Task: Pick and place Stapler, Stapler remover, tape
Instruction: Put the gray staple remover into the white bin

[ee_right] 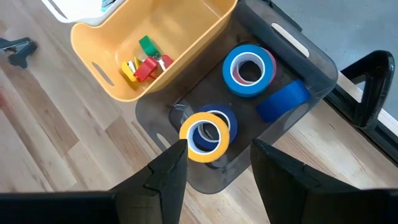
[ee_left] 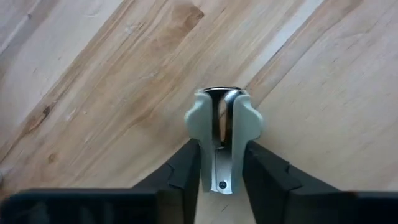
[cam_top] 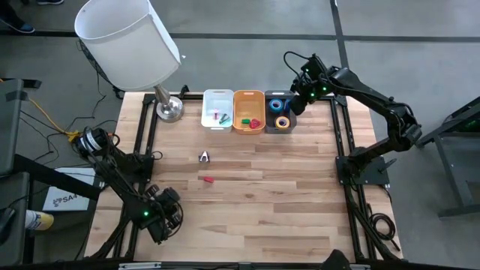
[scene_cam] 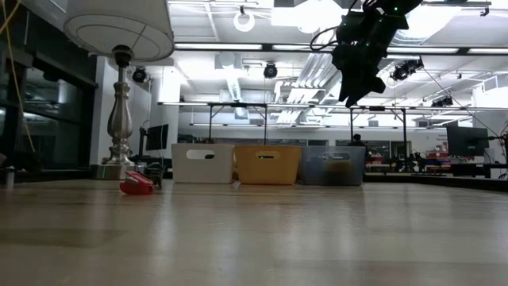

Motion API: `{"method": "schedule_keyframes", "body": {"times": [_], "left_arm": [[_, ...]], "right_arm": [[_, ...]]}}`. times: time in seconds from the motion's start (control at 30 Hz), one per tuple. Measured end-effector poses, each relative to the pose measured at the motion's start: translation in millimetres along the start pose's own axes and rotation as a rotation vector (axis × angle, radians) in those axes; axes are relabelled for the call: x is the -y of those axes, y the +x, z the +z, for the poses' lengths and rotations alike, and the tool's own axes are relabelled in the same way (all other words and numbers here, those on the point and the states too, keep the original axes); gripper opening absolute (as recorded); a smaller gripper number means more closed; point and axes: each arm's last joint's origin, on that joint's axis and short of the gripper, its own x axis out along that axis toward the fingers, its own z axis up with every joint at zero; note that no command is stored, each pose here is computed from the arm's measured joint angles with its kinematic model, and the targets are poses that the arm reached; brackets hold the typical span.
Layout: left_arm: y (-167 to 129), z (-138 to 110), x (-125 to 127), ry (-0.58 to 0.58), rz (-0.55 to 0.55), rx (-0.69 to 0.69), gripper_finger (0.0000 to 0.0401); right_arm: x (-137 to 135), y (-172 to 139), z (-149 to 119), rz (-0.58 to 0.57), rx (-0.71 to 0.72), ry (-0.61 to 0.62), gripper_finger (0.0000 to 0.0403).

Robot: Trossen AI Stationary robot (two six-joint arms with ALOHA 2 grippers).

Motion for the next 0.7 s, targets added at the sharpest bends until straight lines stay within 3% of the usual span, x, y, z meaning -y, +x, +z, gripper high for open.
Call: {"method": "schedule_keyframes", "body": {"times": [0.1, 0.33, 0.7], "left_arm": [[0.6, 3.6, 1.2, -0.003, -0.002, 0.008, 0.0079], [4.8, 20.5, 3.4, -0.051, -0.001, 0.098, 0.0079], [-10.7, 78.4, -9.0, -0.083, -0.015, 0.392, 0.0079]], "right_arm": [[-0.4, 0.0, 0.0, 0.016, 0.0, -0.016, 0.0165], [-4.7, 0.6, 0.0, 0.055, 0.0, -0.074, 0.0165], [-39.3, 5.5, 5.5, 0.199, 0.071, -0.243, 0.0165]]}}
